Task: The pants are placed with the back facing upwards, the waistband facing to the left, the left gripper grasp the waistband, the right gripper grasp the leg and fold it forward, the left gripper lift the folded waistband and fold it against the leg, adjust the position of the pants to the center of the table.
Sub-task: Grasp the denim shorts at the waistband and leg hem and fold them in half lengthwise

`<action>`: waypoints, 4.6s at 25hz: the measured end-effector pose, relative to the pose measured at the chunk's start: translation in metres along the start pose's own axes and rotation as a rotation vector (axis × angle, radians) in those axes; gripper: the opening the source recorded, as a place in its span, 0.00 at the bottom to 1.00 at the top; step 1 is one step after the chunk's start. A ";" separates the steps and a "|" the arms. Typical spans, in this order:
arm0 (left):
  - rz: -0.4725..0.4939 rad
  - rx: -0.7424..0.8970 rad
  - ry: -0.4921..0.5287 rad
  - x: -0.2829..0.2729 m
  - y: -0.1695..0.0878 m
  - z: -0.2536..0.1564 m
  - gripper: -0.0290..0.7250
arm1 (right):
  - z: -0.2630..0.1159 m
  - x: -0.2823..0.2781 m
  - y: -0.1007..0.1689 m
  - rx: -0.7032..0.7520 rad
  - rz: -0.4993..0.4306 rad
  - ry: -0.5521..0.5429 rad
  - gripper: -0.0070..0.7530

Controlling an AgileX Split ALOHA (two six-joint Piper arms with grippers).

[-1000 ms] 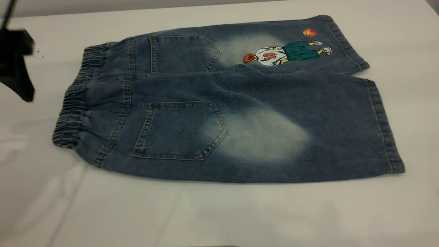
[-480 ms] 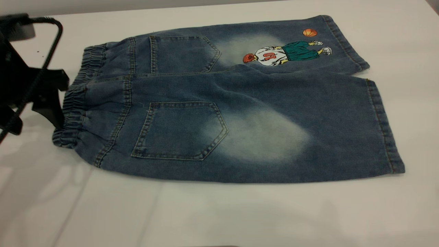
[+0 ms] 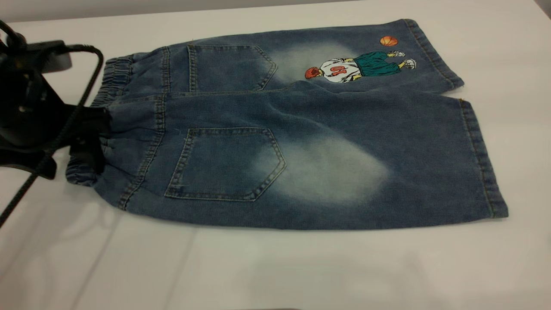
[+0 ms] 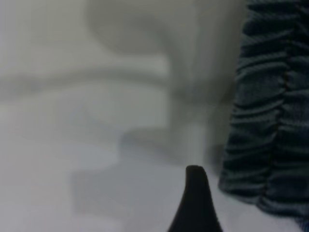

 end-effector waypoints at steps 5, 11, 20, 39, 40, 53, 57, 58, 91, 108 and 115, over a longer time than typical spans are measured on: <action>0.002 0.003 0.013 0.009 0.000 -0.003 0.71 | 0.000 0.000 0.000 0.000 0.000 0.000 0.78; -0.002 0.002 0.007 0.014 -0.001 -0.003 0.63 | 0.000 0.000 0.000 0.000 0.000 -0.001 0.78; -0.023 0.003 -0.035 0.013 -0.005 0.005 0.15 | 0.021 -0.015 0.004 -0.061 0.003 -0.062 0.78; 0.049 0.022 0.056 -0.031 -0.016 0.041 0.15 | 0.043 0.128 0.047 -0.135 0.388 0.339 0.77; 0.048 0.024 0.053 -0.031 -0.016 0.043 0.15 | 0.038 0.135 0.056 -0.164 0.402 0.367 0.77; 0.043 0.045 0.041 -0.034 -0.019 0.048 0.15 | -0.031 0.217 0.084 -0.279 0.267 0.763 0.77; 0.042 0.043 0.041 -0.034 -0.019 0.048 0.15 | -0.052 0.236 0.075 -0.217 0.205 0.802 0.77; 0.042 0.043 0.041 -0.034 -0.019 0.048 0.15 | -0.056 0.240 0.073 -0.207 0.191 0.800 0.77; 0.033 0.028 0.042 -0.034 -0.020 0.048 0.15 | -0.106 0.295 0.051 -0.217 0.097 0.852 0.51; 0.024 0.007 0.045 -0.034 -0.021 0.048 0.15 | -0.060 0.285 0.071 -0.276 0.177 0.731 0.04; -0.037 -0.070 0.001 -0.048 -0.031 0.064 0.15 | -0.002 0.257 0.091 -0.306 0.232 0.525 0.04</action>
Point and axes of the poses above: a point on each arm's last joint axis where the gripper is mounted, x pointing out along that axis toward the gripper, y along the wrist's bending axis when the last joint is at zero, z = x × y, the point moved 1 cm from there along x, pointing out along that axis toward the gripper, and after that the axes turned 6 degrees about -x, right-handed, at the moved point
